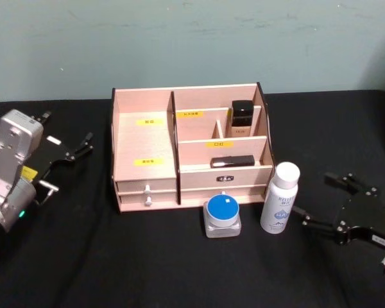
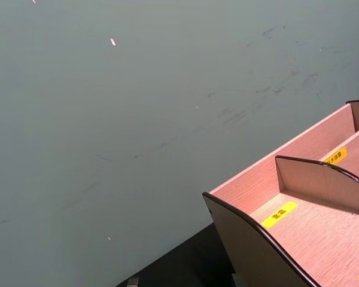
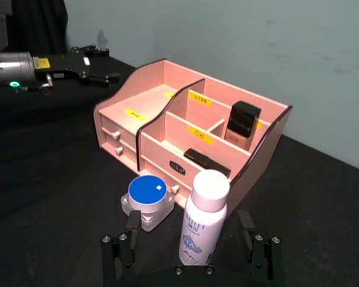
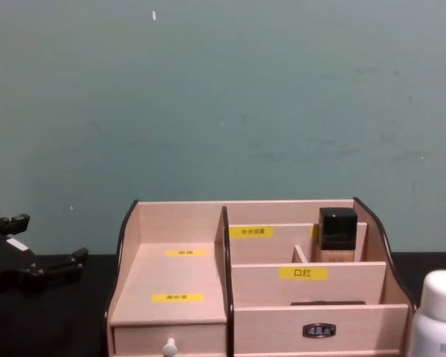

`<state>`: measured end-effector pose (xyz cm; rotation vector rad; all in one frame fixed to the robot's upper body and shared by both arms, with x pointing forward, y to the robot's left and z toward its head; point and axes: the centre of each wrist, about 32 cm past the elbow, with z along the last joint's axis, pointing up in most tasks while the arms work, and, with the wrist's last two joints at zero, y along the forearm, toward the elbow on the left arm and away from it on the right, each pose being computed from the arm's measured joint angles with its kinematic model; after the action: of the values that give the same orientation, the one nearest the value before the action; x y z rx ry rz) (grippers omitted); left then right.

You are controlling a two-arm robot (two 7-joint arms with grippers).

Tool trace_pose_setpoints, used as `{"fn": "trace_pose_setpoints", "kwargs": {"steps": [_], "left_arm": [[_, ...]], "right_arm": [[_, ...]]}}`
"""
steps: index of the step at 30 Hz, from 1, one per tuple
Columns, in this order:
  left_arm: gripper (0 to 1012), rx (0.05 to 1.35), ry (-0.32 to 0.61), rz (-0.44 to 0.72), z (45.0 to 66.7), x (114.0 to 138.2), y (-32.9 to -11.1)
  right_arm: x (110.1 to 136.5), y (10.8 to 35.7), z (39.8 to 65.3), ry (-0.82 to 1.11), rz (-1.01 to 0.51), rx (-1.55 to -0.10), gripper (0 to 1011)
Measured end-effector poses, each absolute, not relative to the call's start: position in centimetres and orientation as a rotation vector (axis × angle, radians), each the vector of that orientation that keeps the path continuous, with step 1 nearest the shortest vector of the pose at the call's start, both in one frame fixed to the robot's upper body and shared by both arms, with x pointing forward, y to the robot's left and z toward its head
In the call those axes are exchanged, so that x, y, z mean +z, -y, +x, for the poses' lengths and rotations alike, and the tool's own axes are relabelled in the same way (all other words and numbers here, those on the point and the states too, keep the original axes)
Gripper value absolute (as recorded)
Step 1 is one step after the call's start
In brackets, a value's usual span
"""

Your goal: Pick up the facial cleanser and watermelon frost from the table and place them into the tiered storage box.

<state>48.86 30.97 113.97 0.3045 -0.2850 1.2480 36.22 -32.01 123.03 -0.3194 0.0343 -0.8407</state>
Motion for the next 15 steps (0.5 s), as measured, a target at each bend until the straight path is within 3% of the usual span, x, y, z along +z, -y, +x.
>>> {"fn": "trace_pose_setpoints", "kwargs": {"steps": [15], "left_arm": [[1001, 1.248, 0.285, 0.304, 48.9, 114.0, -31.0]], "right_arm": [[120.0, 31.3, 38.9, -0.072, -0.352, -0.834, 1002]]}}
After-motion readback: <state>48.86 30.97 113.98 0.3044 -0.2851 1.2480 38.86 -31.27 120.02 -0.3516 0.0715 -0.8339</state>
